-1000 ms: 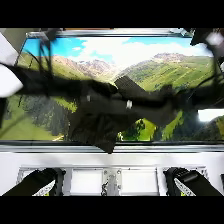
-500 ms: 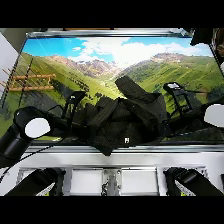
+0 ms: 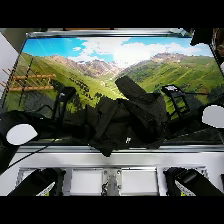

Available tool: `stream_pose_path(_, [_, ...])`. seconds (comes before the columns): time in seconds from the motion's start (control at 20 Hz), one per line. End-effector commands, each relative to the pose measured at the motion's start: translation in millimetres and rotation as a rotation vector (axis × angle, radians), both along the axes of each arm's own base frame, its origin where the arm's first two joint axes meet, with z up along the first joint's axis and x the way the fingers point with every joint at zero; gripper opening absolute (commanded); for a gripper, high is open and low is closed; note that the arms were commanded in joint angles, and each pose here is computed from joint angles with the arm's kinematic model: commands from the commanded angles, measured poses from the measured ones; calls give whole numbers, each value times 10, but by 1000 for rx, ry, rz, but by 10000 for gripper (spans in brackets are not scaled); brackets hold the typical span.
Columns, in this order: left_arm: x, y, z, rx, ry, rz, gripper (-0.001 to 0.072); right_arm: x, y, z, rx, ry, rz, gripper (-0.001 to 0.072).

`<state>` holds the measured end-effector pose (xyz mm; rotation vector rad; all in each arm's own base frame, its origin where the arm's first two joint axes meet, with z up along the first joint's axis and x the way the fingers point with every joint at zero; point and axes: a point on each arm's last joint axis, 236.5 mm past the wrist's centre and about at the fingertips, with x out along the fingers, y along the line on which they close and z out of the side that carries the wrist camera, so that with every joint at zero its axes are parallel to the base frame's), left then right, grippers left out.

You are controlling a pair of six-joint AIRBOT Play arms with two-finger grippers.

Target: Fold the clothes and pants, and hang the long-sleeved shirts on hangers.

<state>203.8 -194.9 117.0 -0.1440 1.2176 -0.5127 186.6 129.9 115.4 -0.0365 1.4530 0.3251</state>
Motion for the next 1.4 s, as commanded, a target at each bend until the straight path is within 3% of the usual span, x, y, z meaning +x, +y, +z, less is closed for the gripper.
stream_pose_path(0.0, [423, 437, 292, 68, -131, 110, 711, -8, 2, -1, 0, 2, 2, 18])
stream_pose_path(0.4, [1362, 2159, 299, 308, -137, 473, 711, -8, 2, -1, 0, 2, 2, 18])
stream_pose_path(0.8, [1899, 3948, -419, 362, -68, 814, 711, -8, 2, -2, 0, 3, 2, 18])
stream_pose_path(1.1, [2364, 4446, -1095, 417, -72, 756, 711, -8, 2, -1, 0, 2, 2, 18])
stream_pose_path(1.35, [2684, 4732, -1544, 604, -26, 648, 711, -8, 2, -1, 0, 2, 2, 18])
